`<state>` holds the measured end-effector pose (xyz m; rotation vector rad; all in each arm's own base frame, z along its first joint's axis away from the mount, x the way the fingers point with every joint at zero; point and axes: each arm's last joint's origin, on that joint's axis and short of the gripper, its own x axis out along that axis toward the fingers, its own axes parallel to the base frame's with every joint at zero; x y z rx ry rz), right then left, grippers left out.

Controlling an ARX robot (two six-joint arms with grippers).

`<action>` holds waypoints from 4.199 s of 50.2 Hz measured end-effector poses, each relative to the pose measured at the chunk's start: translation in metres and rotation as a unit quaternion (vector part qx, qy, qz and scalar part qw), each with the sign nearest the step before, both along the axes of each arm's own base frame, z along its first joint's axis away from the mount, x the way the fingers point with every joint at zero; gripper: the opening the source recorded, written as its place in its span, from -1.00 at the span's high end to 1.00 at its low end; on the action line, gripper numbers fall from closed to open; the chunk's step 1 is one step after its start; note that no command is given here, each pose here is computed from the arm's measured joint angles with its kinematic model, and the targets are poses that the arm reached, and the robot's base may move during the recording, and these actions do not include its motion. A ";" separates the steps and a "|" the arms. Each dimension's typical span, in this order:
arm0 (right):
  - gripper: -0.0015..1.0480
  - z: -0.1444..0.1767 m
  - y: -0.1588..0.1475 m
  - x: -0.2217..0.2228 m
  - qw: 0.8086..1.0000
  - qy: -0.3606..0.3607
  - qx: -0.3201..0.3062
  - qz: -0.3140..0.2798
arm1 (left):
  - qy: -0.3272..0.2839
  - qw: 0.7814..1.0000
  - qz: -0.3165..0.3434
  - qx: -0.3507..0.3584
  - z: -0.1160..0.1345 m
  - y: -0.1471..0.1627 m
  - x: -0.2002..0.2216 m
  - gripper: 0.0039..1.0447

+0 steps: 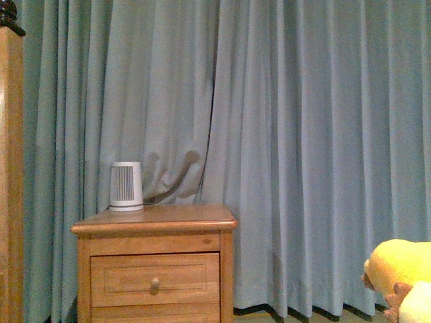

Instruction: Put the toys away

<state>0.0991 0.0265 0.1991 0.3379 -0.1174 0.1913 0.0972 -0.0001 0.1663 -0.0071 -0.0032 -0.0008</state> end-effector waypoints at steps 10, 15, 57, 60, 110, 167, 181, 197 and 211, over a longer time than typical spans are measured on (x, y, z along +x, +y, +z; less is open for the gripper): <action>0.63 0.000 0.000 0.000 1.000 0.000 0.000 0.000 | 0.000 1.000 0.000 0.000 0.000 0.000 0.000 -0.89; 0.63 0.000 0.000 0.000 1.000 0.000 0.000 0.000 | 0.000 1.000 0.000 0.000 0.000 0.000 0.000 -0.89; 0.63 0.000 0.000 0.000 1.000 0.000 0.000 0.000 | 0.000 1.000 0.000 0.000 0.000 0.000 0.000 -0.89; 0.63 0.000 0.000 0.000 1.000 0.000 0.000 0.003 | 0.000 1.000 0.002 0.000 0.000 0.000 0.000 -0.89; 0.63 0.000 0.000 0.000 1.000 0.000 0.000 -0.001 | 0.000 1.000 0.000 0.000 0.000 0.000 0.000 -0.89; 0.63 0.001 0.000 0.000 1.000 -0.001 0.003 0.001 | 0.000 1.000 -0.001 0.000 0.000 0.000 0.000 -0.89; 0.63 0.001 0.000 0.000 1.000 -0.001 0.003 0.001 | 0.000 1.000 -0.001 0.000 0.000 0.000 0.000 -0.89; 0.63 0.000 0.000 0.000 1.000 -0.001 0.003 0.002 | 0.000 1.000 0.001 0.000 0.000 0.000 0.000 -0.89; 0.63 0.001 0.000 0.000 1.000 0.000 0.004 0.000 | 0.000 1.000 0.000 0.000 0.000 0.000 0.000 -0.89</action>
